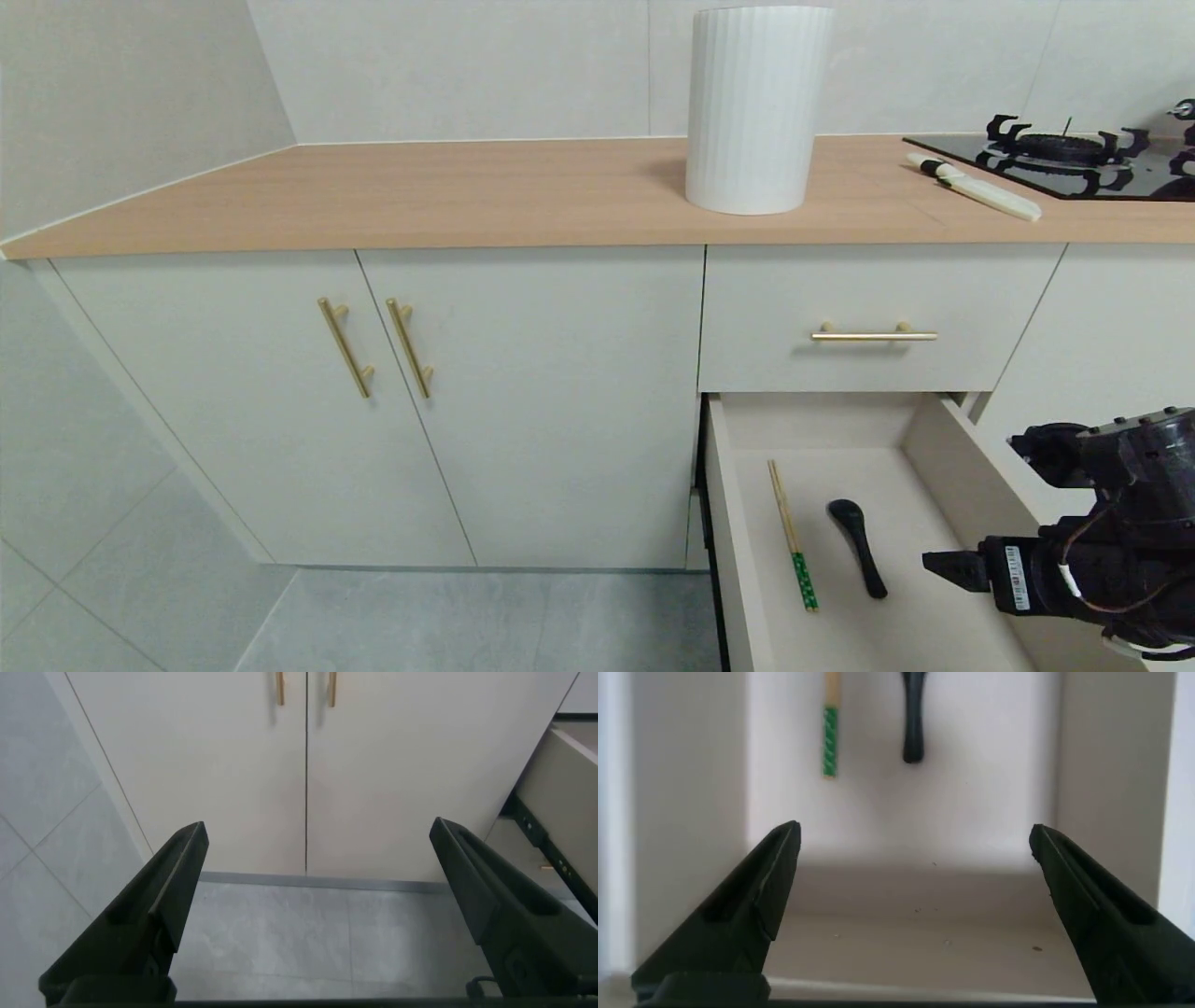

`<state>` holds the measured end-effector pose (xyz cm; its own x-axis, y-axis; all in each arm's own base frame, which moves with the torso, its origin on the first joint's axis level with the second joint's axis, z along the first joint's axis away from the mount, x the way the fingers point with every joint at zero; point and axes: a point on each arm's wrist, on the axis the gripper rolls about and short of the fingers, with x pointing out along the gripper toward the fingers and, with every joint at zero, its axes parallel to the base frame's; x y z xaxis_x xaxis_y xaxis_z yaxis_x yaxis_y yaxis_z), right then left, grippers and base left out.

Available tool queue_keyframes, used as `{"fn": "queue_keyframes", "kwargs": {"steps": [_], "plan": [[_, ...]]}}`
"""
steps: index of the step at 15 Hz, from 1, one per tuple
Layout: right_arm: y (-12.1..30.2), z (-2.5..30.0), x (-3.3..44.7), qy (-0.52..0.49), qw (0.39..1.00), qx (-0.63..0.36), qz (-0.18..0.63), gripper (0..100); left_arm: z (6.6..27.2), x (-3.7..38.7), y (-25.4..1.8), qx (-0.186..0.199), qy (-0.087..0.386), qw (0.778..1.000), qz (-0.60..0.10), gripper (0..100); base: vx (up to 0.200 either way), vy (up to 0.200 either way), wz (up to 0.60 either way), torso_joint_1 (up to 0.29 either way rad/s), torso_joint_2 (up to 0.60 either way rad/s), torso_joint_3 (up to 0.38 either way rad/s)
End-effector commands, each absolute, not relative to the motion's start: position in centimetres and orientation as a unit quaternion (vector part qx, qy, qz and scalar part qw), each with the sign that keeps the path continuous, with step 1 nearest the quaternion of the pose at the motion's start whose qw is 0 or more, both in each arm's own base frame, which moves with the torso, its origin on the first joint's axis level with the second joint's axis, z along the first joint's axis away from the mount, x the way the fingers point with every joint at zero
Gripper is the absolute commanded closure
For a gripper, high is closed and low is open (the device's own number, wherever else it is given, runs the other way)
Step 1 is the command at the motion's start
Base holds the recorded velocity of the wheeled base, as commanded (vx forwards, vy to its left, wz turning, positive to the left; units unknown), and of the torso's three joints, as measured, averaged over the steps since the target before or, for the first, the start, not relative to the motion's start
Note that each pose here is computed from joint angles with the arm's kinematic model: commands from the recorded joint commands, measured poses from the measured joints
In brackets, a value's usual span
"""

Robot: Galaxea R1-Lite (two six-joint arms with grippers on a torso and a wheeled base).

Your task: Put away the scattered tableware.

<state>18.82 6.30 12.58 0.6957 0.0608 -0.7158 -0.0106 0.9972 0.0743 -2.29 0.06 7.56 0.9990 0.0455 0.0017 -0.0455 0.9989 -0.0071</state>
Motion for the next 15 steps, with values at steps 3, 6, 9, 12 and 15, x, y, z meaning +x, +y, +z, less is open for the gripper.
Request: {"fn": "queue_keyframes", "kwargs": {"steps": [3,6,9,12,15], "plan": [[6.5,13.5,17.3,0.386,0.921,0.024,0.037,0,7.6,-2.3,0.1,-0.004,-0.001,1.000,0.023,0,-0.067,0.000,0.00,0.002,0.00,0.002],[6.9,13.6,16.2,0.403,0.913,0.007,0.054,0,7.6,-2.3,0.1,-0.004,-0.001,1.000,0.023,0,-0.200,0.000,0.00,0.007,0.01,0.002],[7.0,13.8,14.8,0.430,0.900,-0.025,0.071,0,7.6,-2.3,0.1,-0.004,-0.001,1.000,0.023,0,-0.200,0.000,0.00,0.001,0.00,0.002],[7.2,13.6,14.1,0.480,0.872,-0.053,0.079,0,7.6,-2.3,0.1,-0.004,-0.001,1.000,0.023,0,-0.067,0.000,0.00,0.001,0.00,0.001],[7.9,12.4,14.7,0.509,0.855,-0.066,0.077,0,7.6,-2.3,0.1,-0.004,-0.001,1.000,0.023,0,0.000,0.000,0.00,0.000,0.00,0.000]]}}
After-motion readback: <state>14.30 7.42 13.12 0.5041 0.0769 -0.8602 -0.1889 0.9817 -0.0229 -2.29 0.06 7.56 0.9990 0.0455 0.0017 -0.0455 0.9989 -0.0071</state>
